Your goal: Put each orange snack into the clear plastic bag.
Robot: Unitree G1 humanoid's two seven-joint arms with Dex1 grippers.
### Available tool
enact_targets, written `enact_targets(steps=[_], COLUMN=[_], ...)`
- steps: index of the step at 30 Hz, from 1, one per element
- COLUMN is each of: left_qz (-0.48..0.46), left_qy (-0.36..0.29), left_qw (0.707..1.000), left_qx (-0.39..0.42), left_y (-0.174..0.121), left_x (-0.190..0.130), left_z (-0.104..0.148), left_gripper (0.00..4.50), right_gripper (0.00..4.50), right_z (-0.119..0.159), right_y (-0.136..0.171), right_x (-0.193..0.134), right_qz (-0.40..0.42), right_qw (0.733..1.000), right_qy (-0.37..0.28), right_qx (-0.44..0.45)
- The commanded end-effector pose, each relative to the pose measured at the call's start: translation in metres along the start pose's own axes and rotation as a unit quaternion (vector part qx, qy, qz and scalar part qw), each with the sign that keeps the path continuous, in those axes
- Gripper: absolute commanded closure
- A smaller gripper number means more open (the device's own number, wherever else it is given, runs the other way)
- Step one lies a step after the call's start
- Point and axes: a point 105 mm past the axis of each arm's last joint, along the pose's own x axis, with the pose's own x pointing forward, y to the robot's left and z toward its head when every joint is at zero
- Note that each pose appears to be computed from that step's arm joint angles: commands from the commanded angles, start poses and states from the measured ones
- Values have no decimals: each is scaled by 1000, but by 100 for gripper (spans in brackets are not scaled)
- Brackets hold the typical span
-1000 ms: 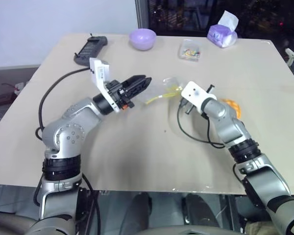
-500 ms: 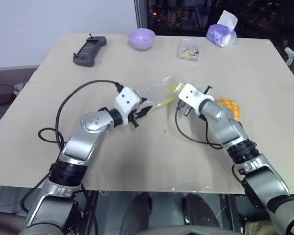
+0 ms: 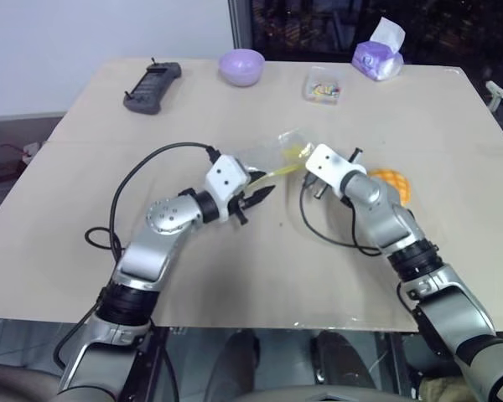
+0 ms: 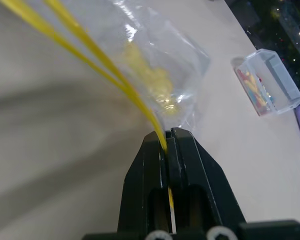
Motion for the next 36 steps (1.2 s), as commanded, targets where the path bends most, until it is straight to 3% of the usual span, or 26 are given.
enact_targets(steps=[1, 6, 29, 34, 36], left_qz=[30, 58, 47, 46, 46], left_qy=[6, 6, -11, -16, -18], left_qw=[999, 998, 998, 998, 998], left_qx=[18, 28, 28, 31, 33], left_y=[10, 21, 17, 16, 16], left_x=[-6, -6, -1, -2, -1], left_z=[0, 0, 2, 2, 3], left_gripper=[282, 282, 282, 435, 435], right_gripper=[450, 450, 450, 450, 450], right_z=[10, 9, 7, 6, 5], right_y=[-3, -3, -2, -1, -1], right_x=[-2, -2, -2, -2, -2], right_qz=[-10, -8, -8, -6, -6], right_qw=[1000, 1000, 1000, 1000, 1000], right_qy=[-18, -16, -14, -13, -12], right_qx=[-1, -1, -4, -7, -8])
